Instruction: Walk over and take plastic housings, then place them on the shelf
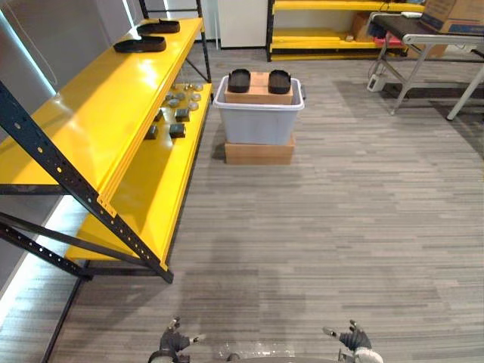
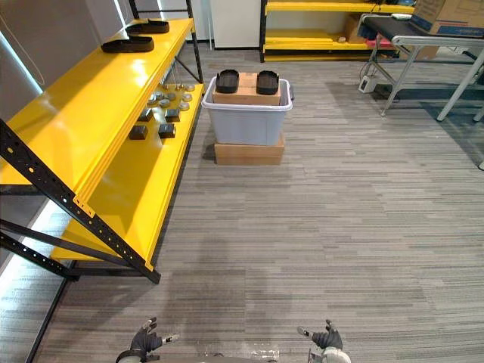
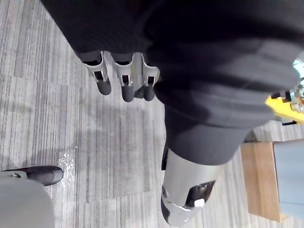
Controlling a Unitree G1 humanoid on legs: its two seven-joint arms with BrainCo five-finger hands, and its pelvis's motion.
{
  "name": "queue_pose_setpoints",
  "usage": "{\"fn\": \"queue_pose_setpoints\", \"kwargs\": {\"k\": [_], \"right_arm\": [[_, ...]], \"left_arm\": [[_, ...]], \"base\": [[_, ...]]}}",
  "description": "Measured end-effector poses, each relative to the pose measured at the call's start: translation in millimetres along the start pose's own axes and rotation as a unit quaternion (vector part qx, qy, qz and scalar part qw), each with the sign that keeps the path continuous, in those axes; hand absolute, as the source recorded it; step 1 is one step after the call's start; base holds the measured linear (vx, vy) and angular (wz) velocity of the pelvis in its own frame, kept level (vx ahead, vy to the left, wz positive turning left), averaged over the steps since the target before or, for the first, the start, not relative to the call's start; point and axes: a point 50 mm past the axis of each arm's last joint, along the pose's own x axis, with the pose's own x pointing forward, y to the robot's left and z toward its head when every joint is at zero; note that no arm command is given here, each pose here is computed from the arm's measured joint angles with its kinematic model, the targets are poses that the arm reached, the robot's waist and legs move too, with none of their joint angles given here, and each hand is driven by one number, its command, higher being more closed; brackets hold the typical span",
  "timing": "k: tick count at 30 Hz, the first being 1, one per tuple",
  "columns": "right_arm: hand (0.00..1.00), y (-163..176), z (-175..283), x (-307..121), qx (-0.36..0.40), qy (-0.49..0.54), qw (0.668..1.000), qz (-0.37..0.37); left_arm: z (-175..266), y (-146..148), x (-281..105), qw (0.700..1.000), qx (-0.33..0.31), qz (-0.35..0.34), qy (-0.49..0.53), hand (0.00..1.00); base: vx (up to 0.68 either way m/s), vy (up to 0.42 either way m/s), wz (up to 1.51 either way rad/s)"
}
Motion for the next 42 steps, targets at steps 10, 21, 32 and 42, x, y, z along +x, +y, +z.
{"fn": "queue_pose_setpoints", "kwargs": {"k": [10, 21, 32, 42], "right_arm": [[0.0, -11, 14, 2, -0.015, -0.032, 0.999, -0.01], [0.0, -10, 24, 5, -0.022, -0.044, 0.999, -0.004], [0.0, -7, 65, 15, -0.009, -0.092, 0.996, -0.012], [0.0, 6, 92, 18, -0.013, -0.119, 0.993, 0.003]], "left_arm": [[5, 1, -2, 1.0, 0.001, 0.001, -0.021, 0.0], [21, 4, 0, 0.999, -0.011, 0.01, -0.052, 0.0], [55, 2, 4, 0.994, -0.026, 0.009, -0.11, 0.0], [79, 9, 9, 0.988, -0.046, 0.024, -0.142, 0.0]], "base": [[-0.04, -0.009, -0.05], [0.02, -0.007, -0.12], [0.04, 0.06, -0.08], [0.2, 0.076, 0.06]]}}
